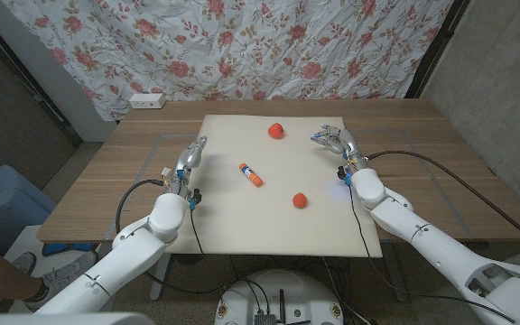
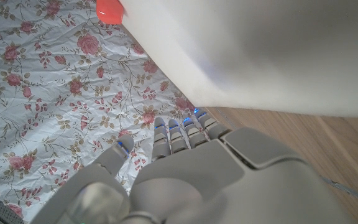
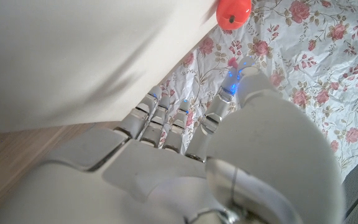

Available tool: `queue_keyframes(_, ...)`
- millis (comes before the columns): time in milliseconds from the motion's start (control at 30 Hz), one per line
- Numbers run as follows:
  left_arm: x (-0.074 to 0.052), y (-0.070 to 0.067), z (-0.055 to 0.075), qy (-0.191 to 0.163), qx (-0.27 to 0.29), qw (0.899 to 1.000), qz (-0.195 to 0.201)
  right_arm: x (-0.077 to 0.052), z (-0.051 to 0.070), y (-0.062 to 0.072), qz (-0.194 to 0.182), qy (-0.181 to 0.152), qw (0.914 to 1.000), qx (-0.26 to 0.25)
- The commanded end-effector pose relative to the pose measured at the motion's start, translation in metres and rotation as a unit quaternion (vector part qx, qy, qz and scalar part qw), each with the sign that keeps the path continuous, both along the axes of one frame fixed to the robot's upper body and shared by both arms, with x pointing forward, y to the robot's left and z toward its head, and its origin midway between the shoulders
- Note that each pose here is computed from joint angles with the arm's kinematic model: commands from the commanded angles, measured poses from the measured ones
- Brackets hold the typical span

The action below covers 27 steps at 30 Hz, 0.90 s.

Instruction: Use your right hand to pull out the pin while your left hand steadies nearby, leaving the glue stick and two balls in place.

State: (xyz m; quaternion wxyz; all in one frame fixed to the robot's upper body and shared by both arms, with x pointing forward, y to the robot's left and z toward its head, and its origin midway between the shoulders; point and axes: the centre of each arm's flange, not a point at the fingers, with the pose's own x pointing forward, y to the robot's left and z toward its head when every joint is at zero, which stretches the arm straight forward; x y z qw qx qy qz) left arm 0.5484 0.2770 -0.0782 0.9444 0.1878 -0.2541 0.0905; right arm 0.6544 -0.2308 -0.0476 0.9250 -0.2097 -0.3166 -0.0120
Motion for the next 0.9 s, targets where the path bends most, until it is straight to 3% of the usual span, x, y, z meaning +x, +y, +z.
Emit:
queue_keyframes(33,0.004,0.002,-0.003,0.0,-0.011,1.0,-0.003,0.003,-0.01,-0.005,0.013,0.011,0.9993,0.032)
queue_keyframes(267,0.005,0.001,-0.006,0.0,-0.014,1.0,-0.004,0.006,-0.017,-0.01,0.019,0.017,0.9984,0.051)
queue_keyframes(900,0.0,-0.003,-0.013,-0.001,-0.015,1.0,-0.004,0.009,-0.021,-0.01,0.027,0.025,0.9984,0.044)
